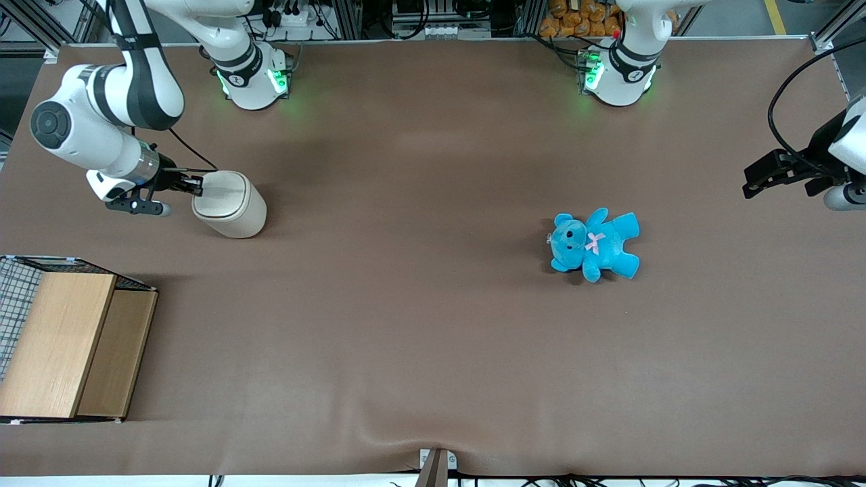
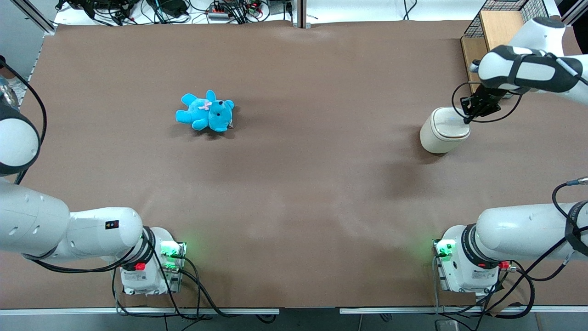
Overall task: Open trash can with right arm
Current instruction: 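Push the right gripper against the lid edge to tip it open, then pull the right gripper back away from the opened trash can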
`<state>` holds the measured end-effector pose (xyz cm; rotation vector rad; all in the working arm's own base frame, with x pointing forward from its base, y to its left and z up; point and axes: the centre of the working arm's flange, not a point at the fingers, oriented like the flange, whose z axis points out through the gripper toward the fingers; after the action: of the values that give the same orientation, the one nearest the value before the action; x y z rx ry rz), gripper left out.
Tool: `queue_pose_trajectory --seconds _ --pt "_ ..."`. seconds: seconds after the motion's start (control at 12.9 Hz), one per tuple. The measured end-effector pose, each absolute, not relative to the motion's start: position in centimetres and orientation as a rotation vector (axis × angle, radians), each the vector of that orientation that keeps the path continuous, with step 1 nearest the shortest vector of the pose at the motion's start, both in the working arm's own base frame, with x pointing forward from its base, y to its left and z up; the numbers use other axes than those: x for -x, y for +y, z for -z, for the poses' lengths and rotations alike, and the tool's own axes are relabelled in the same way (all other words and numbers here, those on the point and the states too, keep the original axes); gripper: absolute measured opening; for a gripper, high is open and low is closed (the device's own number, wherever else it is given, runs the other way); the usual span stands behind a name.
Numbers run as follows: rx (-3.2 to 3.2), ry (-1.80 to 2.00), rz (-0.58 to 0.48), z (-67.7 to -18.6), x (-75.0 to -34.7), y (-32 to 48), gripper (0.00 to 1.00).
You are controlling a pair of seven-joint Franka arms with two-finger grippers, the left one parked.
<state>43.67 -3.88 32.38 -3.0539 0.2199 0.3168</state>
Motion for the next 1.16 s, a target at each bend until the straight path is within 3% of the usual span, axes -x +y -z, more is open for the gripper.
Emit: queue_pose_trajectory --seconds 0.39,0.7,1.09,1.16 --pt "3.034 0.226 -0.427 -37.8 -45.7 -3.5 0.01" --pt "3.033 0.194 -0.425 -43.9 -47.7 -2.8 0.40" --pt "3.042 0.170 -0.367 -49.0 -49.1 -2.5 0.96" --pt "3.047 0.156 -0.331 -50.8 -49.6 -2.2 1.00"
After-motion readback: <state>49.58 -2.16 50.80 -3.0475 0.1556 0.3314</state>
